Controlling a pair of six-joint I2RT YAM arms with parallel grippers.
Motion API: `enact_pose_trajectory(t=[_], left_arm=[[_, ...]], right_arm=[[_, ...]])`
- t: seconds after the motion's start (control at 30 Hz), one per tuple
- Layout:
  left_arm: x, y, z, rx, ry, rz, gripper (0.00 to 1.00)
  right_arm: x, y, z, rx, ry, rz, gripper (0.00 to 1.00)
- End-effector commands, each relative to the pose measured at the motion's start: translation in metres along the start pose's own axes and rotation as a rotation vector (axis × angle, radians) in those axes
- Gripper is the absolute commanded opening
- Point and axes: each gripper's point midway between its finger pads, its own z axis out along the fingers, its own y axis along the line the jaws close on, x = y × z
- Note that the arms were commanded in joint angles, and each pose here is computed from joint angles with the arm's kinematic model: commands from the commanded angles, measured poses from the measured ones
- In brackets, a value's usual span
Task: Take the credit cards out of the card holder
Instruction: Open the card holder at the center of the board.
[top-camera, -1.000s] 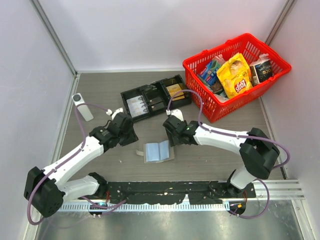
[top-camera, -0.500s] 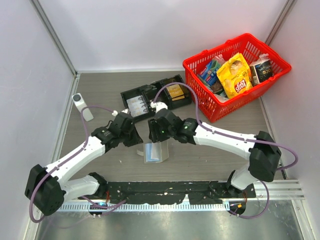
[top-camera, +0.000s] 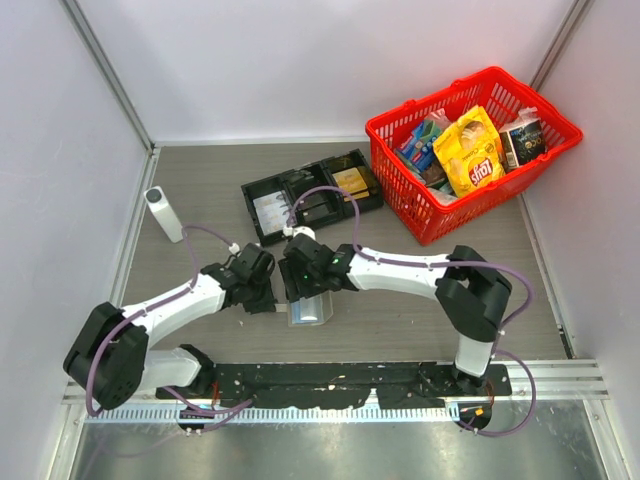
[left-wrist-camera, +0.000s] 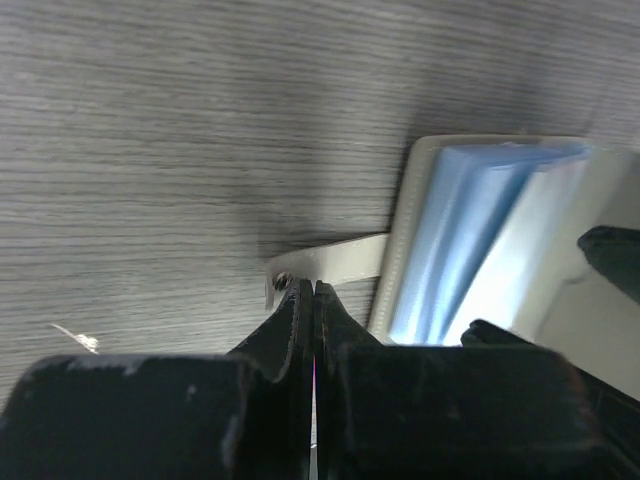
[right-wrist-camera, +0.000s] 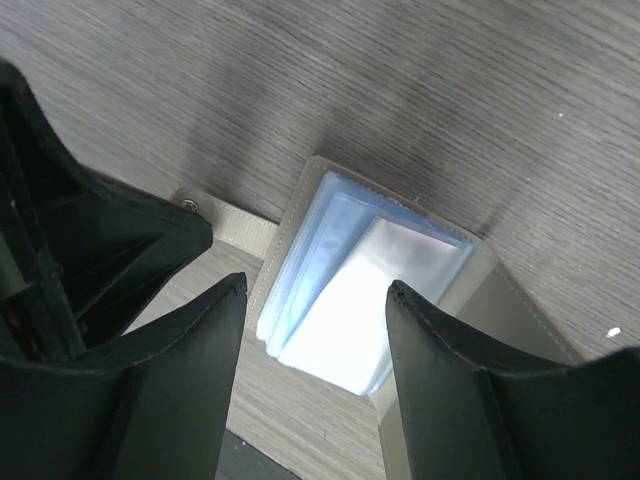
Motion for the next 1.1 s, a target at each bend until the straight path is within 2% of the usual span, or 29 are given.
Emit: enact_pose_trajectory(t=[0.0,0.43,0.63,0.83,1.07], left_arm=[[-0.008,0.010,0.009,-0.022,-0.056,0.000,0.00],[0.006,0.031,0.021,-0.049,-0.040,-0.065,0.00],[0.001,0.017,0.014,0.018,-0.046,-0.076,0.00],[-0.021,-0.009,-0.008,0.117,-0.120,-0.088,0.01],[-0.032,-0.042,-0.018,0.232,-0.102,-0.082,0.03]], right_arm=[[-0.019,0.002,0.006,0.110,-0.060,0.012,0.64],[0.001,-0.027,0.021,0.347,-0.009,-0.054,0.67],[0.012,-0.036,0.024,0.404,0.023,-0.079,0.65],[0.019,-0.038,0.027,0.401,0.036,-0.078,0.56],[0.029,-0.041,0.031,0.383,0.049,-0.071,0.46]])
